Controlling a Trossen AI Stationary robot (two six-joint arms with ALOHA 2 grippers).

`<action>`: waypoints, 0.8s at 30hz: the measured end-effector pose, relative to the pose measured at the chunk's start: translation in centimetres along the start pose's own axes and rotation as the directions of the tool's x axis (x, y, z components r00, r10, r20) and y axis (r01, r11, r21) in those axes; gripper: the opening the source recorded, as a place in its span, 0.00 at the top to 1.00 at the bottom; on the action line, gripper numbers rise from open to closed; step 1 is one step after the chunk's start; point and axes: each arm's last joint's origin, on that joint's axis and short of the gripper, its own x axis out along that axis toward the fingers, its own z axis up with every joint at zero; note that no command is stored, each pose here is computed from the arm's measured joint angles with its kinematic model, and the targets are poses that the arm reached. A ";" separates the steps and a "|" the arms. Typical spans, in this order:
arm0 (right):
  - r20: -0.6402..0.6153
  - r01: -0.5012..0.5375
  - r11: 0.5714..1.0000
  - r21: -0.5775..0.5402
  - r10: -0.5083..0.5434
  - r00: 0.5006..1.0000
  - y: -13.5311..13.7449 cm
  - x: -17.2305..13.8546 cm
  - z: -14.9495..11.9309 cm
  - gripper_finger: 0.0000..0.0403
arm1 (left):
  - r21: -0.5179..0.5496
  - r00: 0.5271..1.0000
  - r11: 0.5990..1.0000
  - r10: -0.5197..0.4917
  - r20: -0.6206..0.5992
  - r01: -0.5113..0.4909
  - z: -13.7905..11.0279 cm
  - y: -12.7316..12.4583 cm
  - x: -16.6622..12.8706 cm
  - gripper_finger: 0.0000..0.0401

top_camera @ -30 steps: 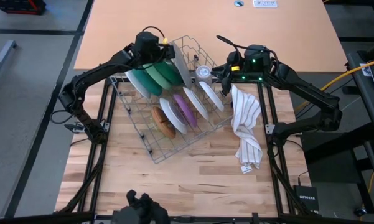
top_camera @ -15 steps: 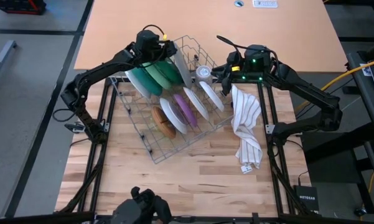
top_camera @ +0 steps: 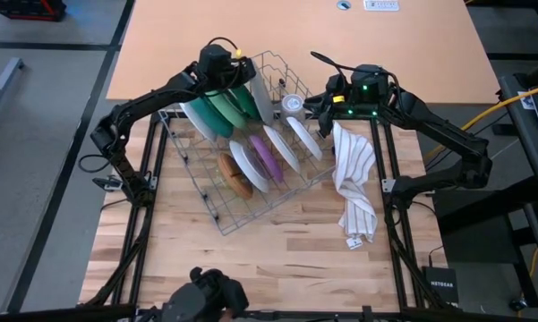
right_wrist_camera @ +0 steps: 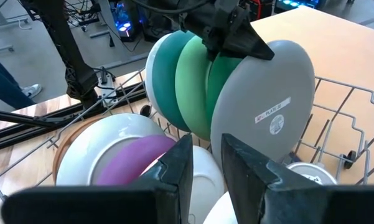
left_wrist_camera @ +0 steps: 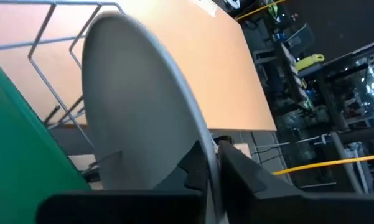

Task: Sort dishes
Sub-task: Put the grey plate into the dish rack

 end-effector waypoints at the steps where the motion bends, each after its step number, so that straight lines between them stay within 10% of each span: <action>1: 0.000 0.000 1.000 0.000 0.000 1.000 0.0 0.0 0.0 0.78 | -0.013 1.000 1.000 0.002 0.005 -0.002 0.0 0.0 0.0 0.96; 24: -0.021 0.001 1.000 0.003 -0.001 1.000 0.0 0.0 -0.2 0.78 | -0.326 0.980 0.943 0.120 0.158 -0.063 0.5 0.3 -0.1 0.99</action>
